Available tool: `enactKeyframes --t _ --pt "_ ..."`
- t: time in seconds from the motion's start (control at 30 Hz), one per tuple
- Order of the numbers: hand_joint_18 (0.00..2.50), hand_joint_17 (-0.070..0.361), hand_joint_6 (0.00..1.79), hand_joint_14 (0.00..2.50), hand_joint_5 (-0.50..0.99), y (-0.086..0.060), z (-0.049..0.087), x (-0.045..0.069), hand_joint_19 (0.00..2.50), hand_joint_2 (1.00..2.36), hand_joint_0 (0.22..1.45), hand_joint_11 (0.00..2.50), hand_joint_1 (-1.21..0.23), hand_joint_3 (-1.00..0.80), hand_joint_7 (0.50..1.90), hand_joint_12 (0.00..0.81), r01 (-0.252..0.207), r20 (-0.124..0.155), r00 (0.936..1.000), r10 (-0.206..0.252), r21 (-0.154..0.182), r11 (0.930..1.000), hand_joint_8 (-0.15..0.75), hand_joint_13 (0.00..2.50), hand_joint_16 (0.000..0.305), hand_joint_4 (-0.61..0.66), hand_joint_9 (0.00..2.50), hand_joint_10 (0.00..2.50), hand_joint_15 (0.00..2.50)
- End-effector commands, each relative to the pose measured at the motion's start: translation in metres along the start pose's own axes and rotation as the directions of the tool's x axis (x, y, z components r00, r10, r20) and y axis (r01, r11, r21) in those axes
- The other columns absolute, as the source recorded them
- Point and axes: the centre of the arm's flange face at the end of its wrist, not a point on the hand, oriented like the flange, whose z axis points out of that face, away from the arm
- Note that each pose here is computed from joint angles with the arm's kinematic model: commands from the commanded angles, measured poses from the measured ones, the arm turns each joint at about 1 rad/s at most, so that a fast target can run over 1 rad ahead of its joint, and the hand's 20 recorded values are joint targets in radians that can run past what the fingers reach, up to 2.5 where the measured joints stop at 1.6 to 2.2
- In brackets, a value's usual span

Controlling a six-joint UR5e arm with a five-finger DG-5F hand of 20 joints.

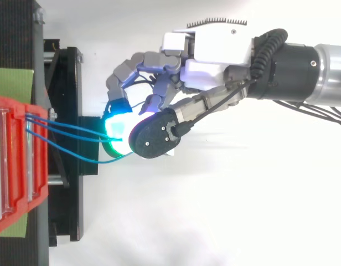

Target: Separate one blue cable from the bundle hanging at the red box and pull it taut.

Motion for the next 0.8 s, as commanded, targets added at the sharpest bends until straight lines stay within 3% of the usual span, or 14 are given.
enactKeyframes --t 0.0,0.2,0.37,0.6,0.77 --pt "0.67 0.099 0.88 0.02 -0.14 0.006 -0.002 0.000 0.68 1.00 0.61 1.20 -0.71 -0.47 1.03 0.364 0.007 0.001 1.0000 -0.007 0.003 1.0000 0.305 0.95 0.044 0.03 1.29 0.02 0.77" --pt "0.71 0.108 0.88 0.02 -0.15 0.015 -0.003 0.001 0.67 1.00 0.52 1.19 -0.69 -0.50 0.96 0.384 0.023 0.004 0.9997 -0.023 0.001 0.9997 0.325 0.97 0.048 0.06 1.29 0.01 0.76" --pt "0.71 0.110 0.87 0.02 -0.16 0.023 -0.005 0.002 0.66 1.00 0.52 1.19 -0.69 -0.50 0.91 0.388 0.032 0.002 0.9995 -0.032 -0.002 0.9995 0.328 0.98 0.049 0.07 1.29 0.01 0.76" --pt "0.72 0.111 0.86 0.02 -0.16 0.022 -0.007 0.002 0.66 1.00 0.51 1.19 -0.70 -0.50 0.91 0.385 0.036 0.004 0.9993 -0.036 0.019 0.9992 0.327 0.98 0.049 0.07 1.29 0.01 0.76" --pt "0.73 0.115 0.86 0.02 -0.16 0.026 -0.006 0.003 0.66 1.00 0.49 1.20 -0.72 -0.50 0.90 0.391 0.036 0.007 0.9993 -0.036 0.013 0.9993 0.338 0.99 0.051 0.07 1.29 0.01 0.77"
